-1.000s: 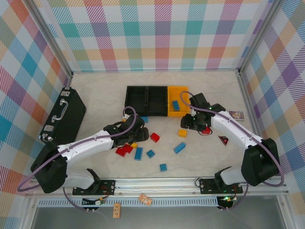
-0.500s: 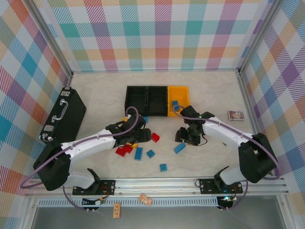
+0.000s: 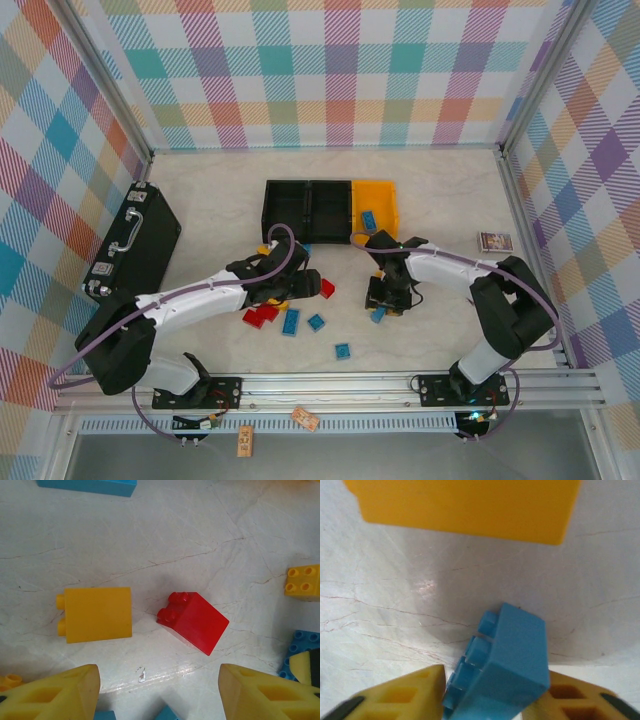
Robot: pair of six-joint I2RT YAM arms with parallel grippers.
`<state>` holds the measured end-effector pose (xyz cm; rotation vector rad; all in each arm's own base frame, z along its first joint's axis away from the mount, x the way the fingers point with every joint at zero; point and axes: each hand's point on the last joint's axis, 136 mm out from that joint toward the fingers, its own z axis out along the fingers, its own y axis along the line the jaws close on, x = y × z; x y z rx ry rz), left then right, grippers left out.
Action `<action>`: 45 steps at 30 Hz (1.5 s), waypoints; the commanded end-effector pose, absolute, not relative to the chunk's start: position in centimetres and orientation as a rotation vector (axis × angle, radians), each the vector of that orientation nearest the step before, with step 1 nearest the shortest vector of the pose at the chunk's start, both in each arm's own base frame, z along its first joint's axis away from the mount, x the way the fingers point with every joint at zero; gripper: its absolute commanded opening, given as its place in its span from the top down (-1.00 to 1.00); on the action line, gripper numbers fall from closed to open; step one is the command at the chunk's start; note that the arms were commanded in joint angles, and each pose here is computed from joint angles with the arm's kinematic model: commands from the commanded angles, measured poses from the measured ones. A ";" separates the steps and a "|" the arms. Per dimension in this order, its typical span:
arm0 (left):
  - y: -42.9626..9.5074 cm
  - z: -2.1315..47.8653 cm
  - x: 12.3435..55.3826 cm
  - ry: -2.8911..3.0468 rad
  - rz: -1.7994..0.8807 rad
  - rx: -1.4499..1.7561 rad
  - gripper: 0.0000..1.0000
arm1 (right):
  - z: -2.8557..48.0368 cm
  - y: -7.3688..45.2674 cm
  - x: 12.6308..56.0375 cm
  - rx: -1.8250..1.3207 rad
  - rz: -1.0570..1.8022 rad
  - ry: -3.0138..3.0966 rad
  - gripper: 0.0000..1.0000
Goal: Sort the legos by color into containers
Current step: Pick up the lego from the bottom-center of the table, then place the lego in the container.
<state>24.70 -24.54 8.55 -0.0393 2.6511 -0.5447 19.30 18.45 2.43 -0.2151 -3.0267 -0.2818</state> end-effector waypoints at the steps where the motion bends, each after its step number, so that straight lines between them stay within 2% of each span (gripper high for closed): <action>1: -24.7 7.7 24.3 2.669 -0.541 -0.047 -0.27 | 2.8 18.7 19.7 -0.190 -0.256 -3.042 0.43; 3: -24.7 7.7 24.3 2.669 -0.540 -0.047 -0.27 | 3.2 18.7 19.8 -0.170 -0.247 -3.054 0.60; 7: -24.8 8.0 24.4 2.660 -0.547 -0.053 -0.27 | 4.6 19.0 20.4 -0.130 -0.275 -3.090 0.71; 14: -24.9 9.1 24.9 2.619 -0.566 -0.086 -0.27 | 9.1 19.7 23.9 0.015 -0.301 -3.236 0.73; 19: -25.1 10.2 25.5 2.586 -0.586 -0.112 -0.27 | 12.4 20.0 29.1 0.066 -0.338 -3.359 0.72; 25: -25.3 10.5 25.5 2.582 -0.608 -0.134 -0.27 | 14.3 19.3 35.2 0.102 -0.223 -3.463 0.71; 33: -26.1 11.9 26.1 2.520 -0.679 -0.129 -0.28 | 13.7 18.0 41.0 0.061 -0.094 -3.491 0.70; 45: -27.2 12.2 26.9 2.511 -0.698 -0.099 -0.30 | 9.5 17.1 44.2 0.049 0.070 -3.430 0.63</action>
